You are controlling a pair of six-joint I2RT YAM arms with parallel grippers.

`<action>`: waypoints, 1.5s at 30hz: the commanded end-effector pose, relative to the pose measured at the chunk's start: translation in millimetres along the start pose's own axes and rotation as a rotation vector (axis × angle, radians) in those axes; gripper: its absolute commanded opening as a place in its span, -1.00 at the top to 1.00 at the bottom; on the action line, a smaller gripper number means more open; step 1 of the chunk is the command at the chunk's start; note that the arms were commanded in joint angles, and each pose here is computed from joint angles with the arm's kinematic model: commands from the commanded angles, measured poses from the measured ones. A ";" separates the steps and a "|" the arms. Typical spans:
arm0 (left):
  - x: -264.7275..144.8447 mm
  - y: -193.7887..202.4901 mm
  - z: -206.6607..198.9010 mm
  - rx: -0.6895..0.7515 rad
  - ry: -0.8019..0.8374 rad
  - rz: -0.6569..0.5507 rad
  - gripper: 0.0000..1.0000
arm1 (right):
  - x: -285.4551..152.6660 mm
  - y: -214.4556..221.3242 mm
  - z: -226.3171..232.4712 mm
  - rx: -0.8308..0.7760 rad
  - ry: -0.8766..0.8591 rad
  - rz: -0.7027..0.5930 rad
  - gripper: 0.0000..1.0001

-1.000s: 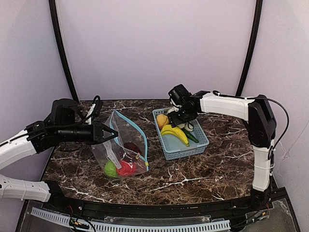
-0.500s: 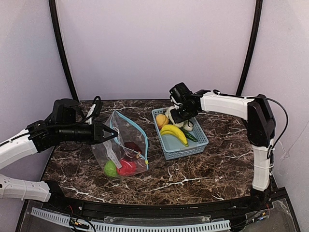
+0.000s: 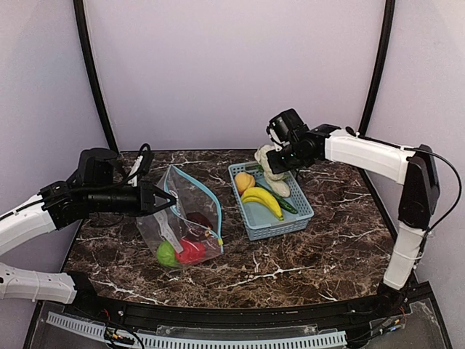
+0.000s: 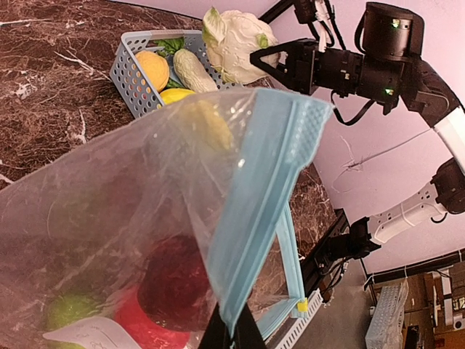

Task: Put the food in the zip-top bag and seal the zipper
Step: Pick up the fake vegetable from the bin, then place the fake vegetable in the zipper food storage bag.

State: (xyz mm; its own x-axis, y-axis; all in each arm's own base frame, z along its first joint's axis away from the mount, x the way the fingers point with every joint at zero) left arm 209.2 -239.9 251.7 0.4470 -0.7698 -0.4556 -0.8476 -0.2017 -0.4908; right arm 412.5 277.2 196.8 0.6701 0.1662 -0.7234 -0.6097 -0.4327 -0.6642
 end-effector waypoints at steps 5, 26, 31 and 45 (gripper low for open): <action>1.6 -0.5 6.5 0.004 -0.015 0.004 0.99 | -84.7 -7.3 -0.4 0.055 -0.157 -0.101 0.93; 0.3 0.9 6.7 -0.006 -0.010 0.012 0.99 | -244.3 4.8 167.9 -0.062 -0.811 -0.363 0.96; 1.1 2.3 6.8 -0.008 -0.007 0.018 0.99 | -249.9 4.9 188.1 -0.092 -0.854 -0.367 0.97; -1.4 3.7 3.5 -0.013 0.013 0.020 0.99 | -209.4 13.0 216.7 -0.166 -0.793 -0.267 1.00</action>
State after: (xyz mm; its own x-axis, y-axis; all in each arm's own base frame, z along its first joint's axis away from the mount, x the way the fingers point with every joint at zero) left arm 211.3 -240.1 248.3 0.4331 -0.7736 -0.4626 -0.8581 -0.1968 -0.4743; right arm 169.1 417.8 285.3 0.2325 0.8158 -0.5296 -0.3945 -0.4186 -0.8180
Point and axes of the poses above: each gripper's point midway between its finger pads, its own x axis out along the fingers, its own z axis along the line the jaws close on, y = z × x, the point moved 1 cm from there along -x, back along the fingers, and after that the axes turned 8 degrees about -x, right-handed, at the moved point
